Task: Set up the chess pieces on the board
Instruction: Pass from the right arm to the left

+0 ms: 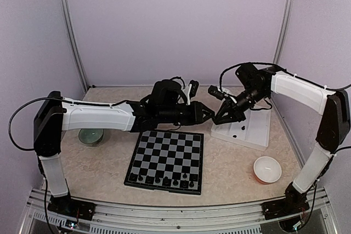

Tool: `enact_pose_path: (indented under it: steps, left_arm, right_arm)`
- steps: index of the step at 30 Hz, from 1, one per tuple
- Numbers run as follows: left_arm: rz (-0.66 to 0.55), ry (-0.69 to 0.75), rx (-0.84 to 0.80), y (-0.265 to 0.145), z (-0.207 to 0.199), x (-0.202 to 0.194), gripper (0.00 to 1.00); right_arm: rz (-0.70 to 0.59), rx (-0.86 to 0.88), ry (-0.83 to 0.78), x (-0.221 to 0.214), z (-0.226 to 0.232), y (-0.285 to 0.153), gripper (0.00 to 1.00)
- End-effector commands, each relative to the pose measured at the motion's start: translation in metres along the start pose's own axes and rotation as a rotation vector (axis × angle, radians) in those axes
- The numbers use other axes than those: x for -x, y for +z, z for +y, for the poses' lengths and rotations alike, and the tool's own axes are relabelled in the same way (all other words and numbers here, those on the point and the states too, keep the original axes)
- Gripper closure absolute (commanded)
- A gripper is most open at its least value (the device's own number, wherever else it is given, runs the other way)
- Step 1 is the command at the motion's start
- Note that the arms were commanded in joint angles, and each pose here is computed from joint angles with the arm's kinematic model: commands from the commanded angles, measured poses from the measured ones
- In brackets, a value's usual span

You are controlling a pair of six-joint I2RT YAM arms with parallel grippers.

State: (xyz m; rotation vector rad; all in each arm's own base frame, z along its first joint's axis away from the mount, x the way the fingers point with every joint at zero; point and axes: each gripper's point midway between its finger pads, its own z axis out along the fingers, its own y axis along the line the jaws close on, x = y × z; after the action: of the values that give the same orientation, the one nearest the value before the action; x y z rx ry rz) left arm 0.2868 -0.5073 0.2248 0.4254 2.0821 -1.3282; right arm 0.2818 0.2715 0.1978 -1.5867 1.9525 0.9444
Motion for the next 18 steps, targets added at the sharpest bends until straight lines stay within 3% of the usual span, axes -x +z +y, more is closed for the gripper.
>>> enact_pose_path:
  steps: [1, 5, 18]
  left_arm:
    - [-0.018, -0.022, 0.000, 0.0013, 0.0045, 0.0033, 0.75]
    - [-0.017, -0.034, 0.008, 0.0007, 0.0085, 0.0032, 0.75]
    - [-0.004, -0.040, 0.014, -0.0009, 0.0101, -0.0002, 0.88]
  right_arm:
    - [-0.020, 0.007, -0.025, 0.0088, 0.0119, -0.0044, 0.92]
    - [-0.018, 0.010, -0.026, 0.0090, 0.0132, -0.0033, 0.92]
    - [-0.034, 0.019, -0.024, 0.0152, 0.0150, -0.0041, 0.91]
